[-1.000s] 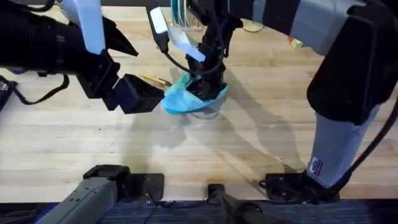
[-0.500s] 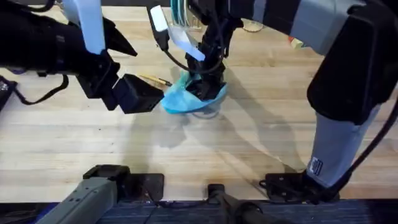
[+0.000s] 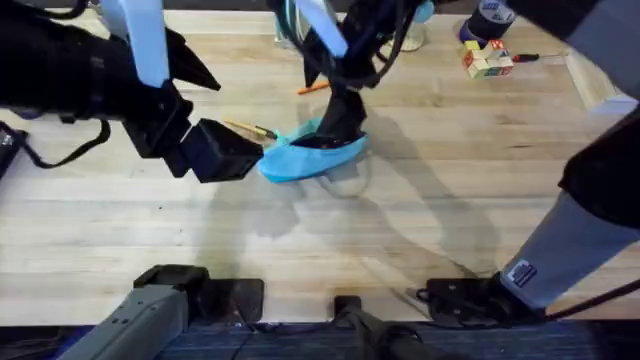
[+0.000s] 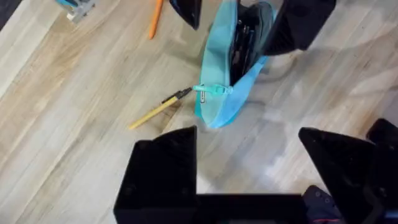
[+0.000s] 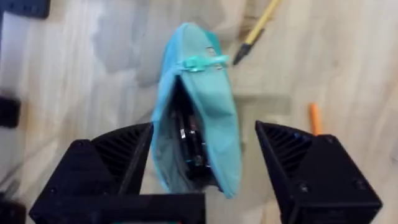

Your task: Unzip the bag, pick up the pens from the table one at a time and place them inside, then zip the bag closed.

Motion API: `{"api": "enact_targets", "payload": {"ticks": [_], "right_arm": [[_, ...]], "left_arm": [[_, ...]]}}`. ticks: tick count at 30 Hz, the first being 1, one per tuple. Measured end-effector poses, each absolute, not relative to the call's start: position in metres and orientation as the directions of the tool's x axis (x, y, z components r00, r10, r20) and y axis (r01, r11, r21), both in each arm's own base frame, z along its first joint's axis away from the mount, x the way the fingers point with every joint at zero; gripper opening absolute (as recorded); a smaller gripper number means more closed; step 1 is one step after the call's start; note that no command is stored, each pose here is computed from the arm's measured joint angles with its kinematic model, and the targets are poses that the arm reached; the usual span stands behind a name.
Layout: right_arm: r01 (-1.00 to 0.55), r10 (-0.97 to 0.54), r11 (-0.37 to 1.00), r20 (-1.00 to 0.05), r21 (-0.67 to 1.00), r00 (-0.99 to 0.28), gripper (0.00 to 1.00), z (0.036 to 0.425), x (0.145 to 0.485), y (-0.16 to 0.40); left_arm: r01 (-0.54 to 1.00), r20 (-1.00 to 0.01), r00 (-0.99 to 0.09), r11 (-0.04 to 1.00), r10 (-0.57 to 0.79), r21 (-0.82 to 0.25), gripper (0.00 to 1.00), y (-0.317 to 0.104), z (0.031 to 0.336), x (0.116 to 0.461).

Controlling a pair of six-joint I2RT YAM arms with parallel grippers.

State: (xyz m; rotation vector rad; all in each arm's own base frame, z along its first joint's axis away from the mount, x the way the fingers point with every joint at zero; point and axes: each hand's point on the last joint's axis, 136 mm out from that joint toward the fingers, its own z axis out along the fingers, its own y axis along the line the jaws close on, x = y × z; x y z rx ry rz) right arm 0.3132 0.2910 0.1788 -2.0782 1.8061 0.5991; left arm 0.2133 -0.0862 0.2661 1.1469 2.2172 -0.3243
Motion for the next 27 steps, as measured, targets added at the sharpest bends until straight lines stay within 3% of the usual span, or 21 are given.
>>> {"api": "enact_targets", "payload": {"ticks": [7,14,27], "right_arm": [[-0.999,-0.830,0.012,-0.557,-0.051,0.018,0.993,0.190,0.362,0.281],[-0.981,-0.847,0.169,-0.522,-0.094,-0.096,0.990,0.188,0.393,0.260],[-0.951,-0.837,0.292,-0.509,-0.104,-0.201,0.991,0.158,0.437,0.240]], "left_arm": [[0.802,-0.621,-0.436,0.594,0.651,0.061,0.994,-0.086,0.266,0.213],[0.802,-0.621,-0.436,0.594,0.652,0.061,0.993,-0.086,0.266,0.213],[0.802,-0.621,-0.436,0.594,0.652,0.061,0.994,-0.086,0.266,0.213]]}}
